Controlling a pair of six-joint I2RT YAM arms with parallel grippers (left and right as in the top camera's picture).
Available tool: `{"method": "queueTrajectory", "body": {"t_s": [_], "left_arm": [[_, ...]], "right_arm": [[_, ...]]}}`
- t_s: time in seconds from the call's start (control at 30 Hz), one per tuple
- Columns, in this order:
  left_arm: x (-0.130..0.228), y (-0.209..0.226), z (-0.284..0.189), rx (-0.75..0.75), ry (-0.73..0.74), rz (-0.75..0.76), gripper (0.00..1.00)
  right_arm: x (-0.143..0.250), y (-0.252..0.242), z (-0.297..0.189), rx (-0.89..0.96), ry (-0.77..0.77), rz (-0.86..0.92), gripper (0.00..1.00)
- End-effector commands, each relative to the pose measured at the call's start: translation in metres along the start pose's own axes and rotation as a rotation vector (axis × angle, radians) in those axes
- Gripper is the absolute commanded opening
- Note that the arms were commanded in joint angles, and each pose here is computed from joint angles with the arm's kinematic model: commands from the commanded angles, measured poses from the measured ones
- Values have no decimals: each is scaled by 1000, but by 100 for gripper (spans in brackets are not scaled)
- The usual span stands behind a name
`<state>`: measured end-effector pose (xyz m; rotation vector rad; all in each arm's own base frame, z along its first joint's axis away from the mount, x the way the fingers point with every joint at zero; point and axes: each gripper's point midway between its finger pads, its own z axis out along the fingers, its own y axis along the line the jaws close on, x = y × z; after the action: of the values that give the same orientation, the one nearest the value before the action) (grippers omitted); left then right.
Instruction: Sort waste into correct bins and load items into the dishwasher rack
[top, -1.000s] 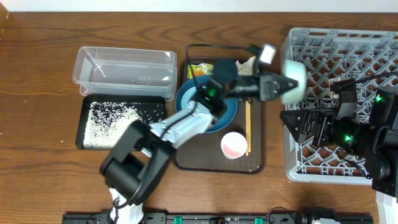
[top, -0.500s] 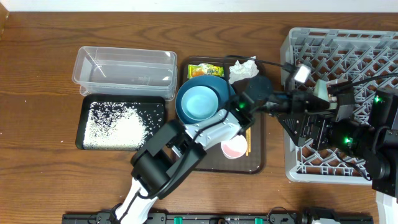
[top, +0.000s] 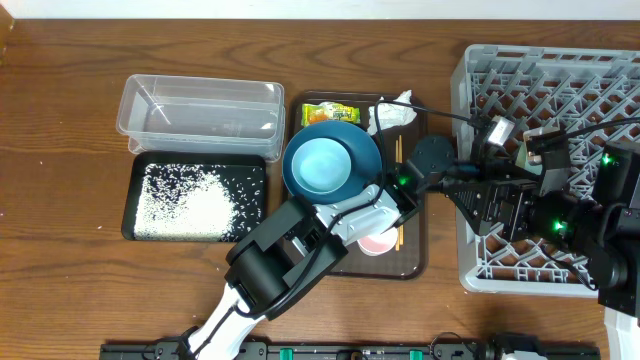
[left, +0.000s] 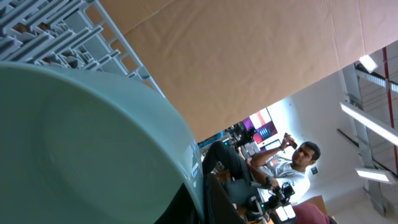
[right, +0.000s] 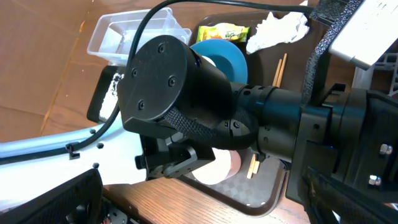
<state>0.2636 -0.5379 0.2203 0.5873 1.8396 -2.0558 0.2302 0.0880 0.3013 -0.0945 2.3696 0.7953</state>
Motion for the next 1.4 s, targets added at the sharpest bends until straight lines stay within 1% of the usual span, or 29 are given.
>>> {"method": "queueTrajectory", "body": {"t_s": [0.0,0.3,0.6,0.67,0.7,0.73,0.77,0.83,0.87,0.9,0.97,1.0,1.13,1.27,1.37], "left_arm": [[-6,-1,4,7,-23,8,6],[5,15,8,4,-18,-36,6],[7,16,9,2,-11,-39,6],[6,19,7,-8,-10,-47,8],[5,22,6,-17,-11,-53,15],[4,26,4,-31,-11,-64,25],[2,29,2,-38,-13,-68,32],[-4,34,-3,-49,-21,-79,48],[-8,36,-6,-53,-29,-93,58],[-13,38,-9,-58,-40,-108,64],[-23,43,-17,-67,-60,-124,71],[-29,46,-22,-72,-70,-128,78],[-51,57,-44,-89,-102,-123,82],[-81,66,-75,-106,-146,-112,85],[-102,65,-99,-110,-170,-95,87]], "right_arm": [[-2,4,-3,-16,-7,-23,99],[-2,4,-3,-16,-5,-22,99],[-1,4,-3,-16,-5,-22,99],[-1,4,-3,-15,-5,-22,99],[-1,4,-3,-15,-5,-22,99],[-1,4,-3,-15,-5,-22,99],[-1,4,-3,-15,-5,-22,99],[-1,4,-3,-13,-6,-22,99],[-2,4,-3,-12,-6,-22,99],[-2,3,-3,-10,-6,-22,99],[-2,3,-3,-9,-6,-22,99],[-2,3,-3,-9,-6,-22,99],[-2,3,-3,-9,-6,-22,99],[-2,3,-3,-9,-7,-23,99],[-2,3,-3,-8,-7,-45,99]]}}
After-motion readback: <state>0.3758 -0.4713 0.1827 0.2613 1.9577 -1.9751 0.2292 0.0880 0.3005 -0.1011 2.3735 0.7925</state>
